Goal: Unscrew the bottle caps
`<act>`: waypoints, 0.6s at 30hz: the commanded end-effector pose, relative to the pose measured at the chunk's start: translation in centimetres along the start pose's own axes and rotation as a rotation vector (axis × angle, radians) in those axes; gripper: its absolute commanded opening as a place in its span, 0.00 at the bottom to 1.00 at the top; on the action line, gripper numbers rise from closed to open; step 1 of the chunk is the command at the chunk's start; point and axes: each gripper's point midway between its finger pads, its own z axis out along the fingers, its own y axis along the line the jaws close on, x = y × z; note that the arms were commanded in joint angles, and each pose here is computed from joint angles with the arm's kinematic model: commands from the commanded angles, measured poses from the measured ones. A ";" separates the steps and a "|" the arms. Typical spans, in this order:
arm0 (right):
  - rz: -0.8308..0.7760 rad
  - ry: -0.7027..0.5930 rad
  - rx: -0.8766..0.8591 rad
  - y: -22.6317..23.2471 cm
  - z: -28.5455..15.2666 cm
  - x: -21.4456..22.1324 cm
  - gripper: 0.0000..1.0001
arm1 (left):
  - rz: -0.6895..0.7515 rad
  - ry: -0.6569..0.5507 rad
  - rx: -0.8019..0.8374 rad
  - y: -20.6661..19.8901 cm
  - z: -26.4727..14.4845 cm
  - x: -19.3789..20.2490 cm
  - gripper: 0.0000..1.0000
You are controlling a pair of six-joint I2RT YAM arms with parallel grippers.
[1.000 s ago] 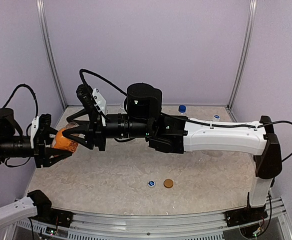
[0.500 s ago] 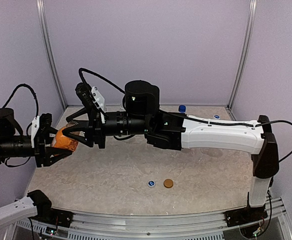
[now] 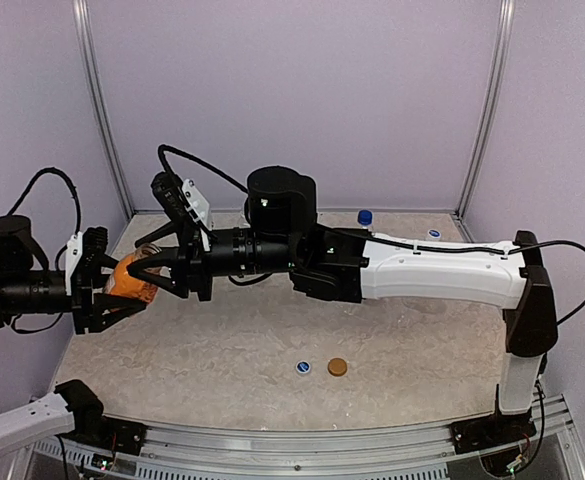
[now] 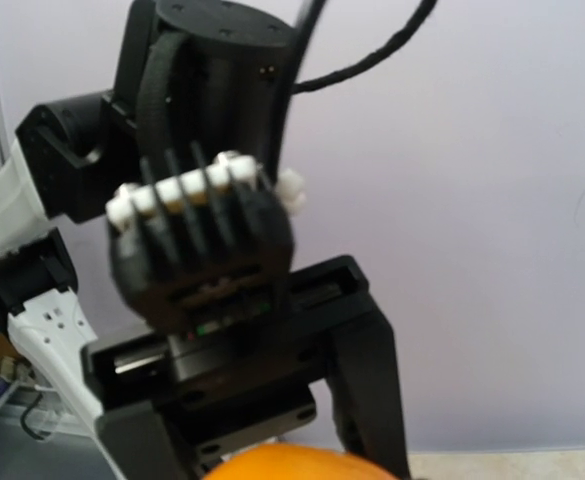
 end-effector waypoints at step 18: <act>-0.010 0.075 0.121 -2.9 -1.2 1.0 0.00 | 0.012 -0.037 0.006 -0.5 -0.1 0.1 0.81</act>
